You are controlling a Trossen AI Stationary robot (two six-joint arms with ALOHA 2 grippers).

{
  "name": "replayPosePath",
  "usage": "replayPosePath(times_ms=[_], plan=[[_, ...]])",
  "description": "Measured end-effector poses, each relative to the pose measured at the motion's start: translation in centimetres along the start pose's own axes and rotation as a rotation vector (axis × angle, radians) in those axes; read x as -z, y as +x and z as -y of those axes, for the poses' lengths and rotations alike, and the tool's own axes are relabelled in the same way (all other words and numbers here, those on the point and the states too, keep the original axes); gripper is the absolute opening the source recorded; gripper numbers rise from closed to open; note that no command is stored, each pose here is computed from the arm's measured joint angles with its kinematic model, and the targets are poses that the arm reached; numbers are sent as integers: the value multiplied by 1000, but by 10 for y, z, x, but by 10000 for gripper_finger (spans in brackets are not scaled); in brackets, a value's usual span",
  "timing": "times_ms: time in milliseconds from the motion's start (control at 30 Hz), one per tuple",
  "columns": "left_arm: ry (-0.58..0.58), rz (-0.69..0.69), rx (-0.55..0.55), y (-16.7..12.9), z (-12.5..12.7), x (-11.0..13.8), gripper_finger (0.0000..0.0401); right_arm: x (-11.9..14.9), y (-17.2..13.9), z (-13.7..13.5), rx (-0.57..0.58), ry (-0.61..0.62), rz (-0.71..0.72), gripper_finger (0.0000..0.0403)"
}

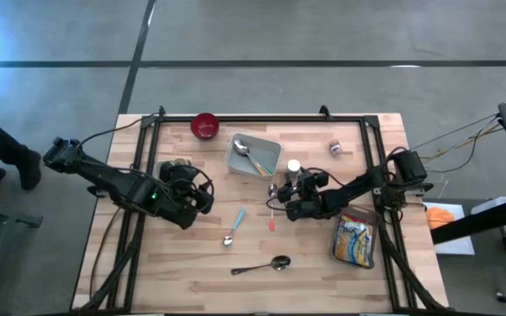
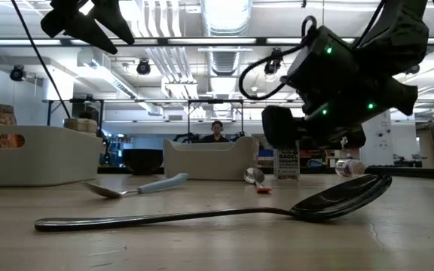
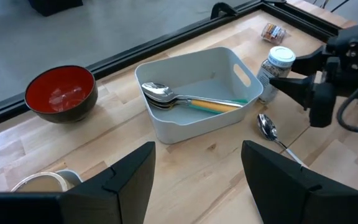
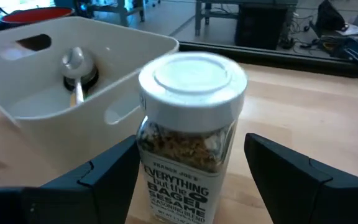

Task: Pick & Place Food Item
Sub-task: Put the white seasoning bottle into the left gray bin

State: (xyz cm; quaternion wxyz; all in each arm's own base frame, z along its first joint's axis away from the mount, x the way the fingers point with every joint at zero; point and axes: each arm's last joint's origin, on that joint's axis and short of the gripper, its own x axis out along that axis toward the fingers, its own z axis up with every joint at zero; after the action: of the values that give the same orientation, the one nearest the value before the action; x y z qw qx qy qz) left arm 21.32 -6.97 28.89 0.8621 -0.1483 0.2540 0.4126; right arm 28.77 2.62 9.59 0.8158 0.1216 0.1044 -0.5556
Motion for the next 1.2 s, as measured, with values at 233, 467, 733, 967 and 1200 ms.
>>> replayPosePath(times_ms=[233, 467, 733, 967, 1200], plan=[[0, 1, 0, 0, 0, 0, 242, 5, 10, 2, 31, 39, 6, 283], [0, 1, 0, 0, 0, 0, 242, 3, 17, 3, 54, 59, 11, 268], [-1, 1, 1, 0, 0, 0, 242, 2, 20, 4, 65, 59, 17, 199], [-1, 1, 0, 0, 0, 0, 242, 2, 19, 3, 48, -12, -4, 197], [-1, 1, 1, 0, 0, 0, 242, 2, 6, -2, -23, -146, -36, 196]])
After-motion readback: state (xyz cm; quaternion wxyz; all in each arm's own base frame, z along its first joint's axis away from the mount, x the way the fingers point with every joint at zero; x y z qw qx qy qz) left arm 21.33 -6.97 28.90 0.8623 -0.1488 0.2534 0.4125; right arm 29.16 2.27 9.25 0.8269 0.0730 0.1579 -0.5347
